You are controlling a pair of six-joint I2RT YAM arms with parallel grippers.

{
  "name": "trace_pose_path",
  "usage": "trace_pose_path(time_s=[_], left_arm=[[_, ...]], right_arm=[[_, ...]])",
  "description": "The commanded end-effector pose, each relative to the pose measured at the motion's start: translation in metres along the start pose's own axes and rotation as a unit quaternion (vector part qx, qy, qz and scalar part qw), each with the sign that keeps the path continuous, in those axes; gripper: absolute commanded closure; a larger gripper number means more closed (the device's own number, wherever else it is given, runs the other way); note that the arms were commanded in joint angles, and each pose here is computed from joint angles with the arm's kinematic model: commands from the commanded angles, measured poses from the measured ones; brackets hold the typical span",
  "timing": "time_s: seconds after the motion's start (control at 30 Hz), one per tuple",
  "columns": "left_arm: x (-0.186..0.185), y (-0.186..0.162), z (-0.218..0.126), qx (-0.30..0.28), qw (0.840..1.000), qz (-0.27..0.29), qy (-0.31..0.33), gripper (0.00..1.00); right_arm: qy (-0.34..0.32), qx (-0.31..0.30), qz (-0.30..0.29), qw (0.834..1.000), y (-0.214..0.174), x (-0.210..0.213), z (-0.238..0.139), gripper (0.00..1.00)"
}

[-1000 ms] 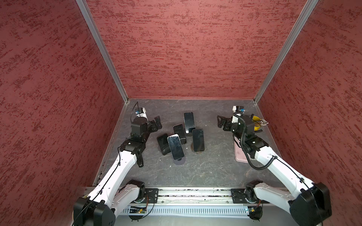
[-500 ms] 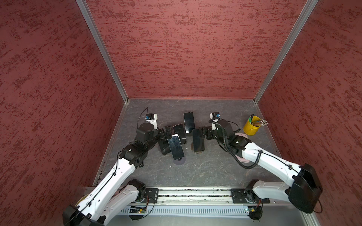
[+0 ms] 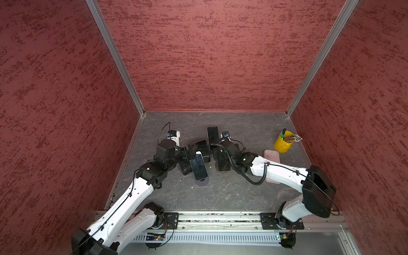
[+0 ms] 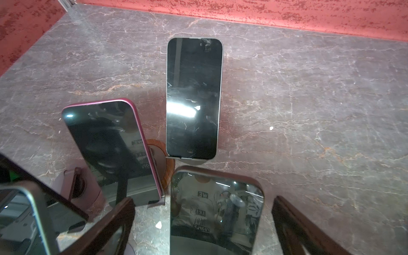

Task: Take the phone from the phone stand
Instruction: 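Close the right gripper on the black phone nearest it on its stand, then lift the black phone up off its stand with the right gripper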

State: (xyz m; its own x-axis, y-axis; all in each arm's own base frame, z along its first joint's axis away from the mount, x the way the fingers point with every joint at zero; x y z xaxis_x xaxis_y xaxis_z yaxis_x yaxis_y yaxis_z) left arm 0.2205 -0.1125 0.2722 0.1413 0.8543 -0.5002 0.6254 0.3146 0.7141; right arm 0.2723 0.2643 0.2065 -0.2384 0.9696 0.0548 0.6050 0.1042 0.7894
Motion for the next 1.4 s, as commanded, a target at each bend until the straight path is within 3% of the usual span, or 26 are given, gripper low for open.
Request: trace_pose_path(time_s=[0.0, 0.43, 0.63, 0.9, 1.37], left_arm=[[-0.010, 0.009, -0.008, -0.009, 1.000, 0.010, -0.017, 0.00], [-0.013, 0.013, -0.003, -0.007, 1.000, 0.021, -0.020, 0.00], [-0.013, 0.013, -0.004, -0.005, 1.000, 0.021, -0.018, 0.00], [-0.011, 0.011, -0.005, -0.004, 1.000, 0.019, -0.013, 0.00], [-0.011, 0.011, -0.005, -0.002, 1.000, 0.022, -0.009, 0.00]], right_arm=[[-0.042, -0.005, 0.020, 0.999, 0.006, -0.003, 0.000, 0.01], [-0.034, 0.015, 0.029, 0.999, -0.006, 0.000, 0.010, 0.02], [-0.035, 0.020, 0.031, 0.999, -0.010, 0.002, 0.017, 0.08], [-0.035, 0.034, 0.031, 0.998, -0.018, 0.005, 0.026, 0.22], [-0.026, 0.039, 0.032, 0.998, -0.019, 0.008, 0.028, 0.62]])
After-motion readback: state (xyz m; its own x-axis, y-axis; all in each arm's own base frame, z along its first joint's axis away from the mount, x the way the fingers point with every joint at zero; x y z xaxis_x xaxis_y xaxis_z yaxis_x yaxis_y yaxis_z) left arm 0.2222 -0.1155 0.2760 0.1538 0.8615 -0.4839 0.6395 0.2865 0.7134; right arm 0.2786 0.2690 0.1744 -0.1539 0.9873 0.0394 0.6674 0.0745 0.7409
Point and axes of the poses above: each gripper's point midway between its finger pads, its own z axis out along the fingers, its own x axis along the line the jaws close on, y = z × x, the point moved 8 cm from there along -z, back along the fingers, and after that the axes turned 2 degrees about -z, right-handed, at the moved point
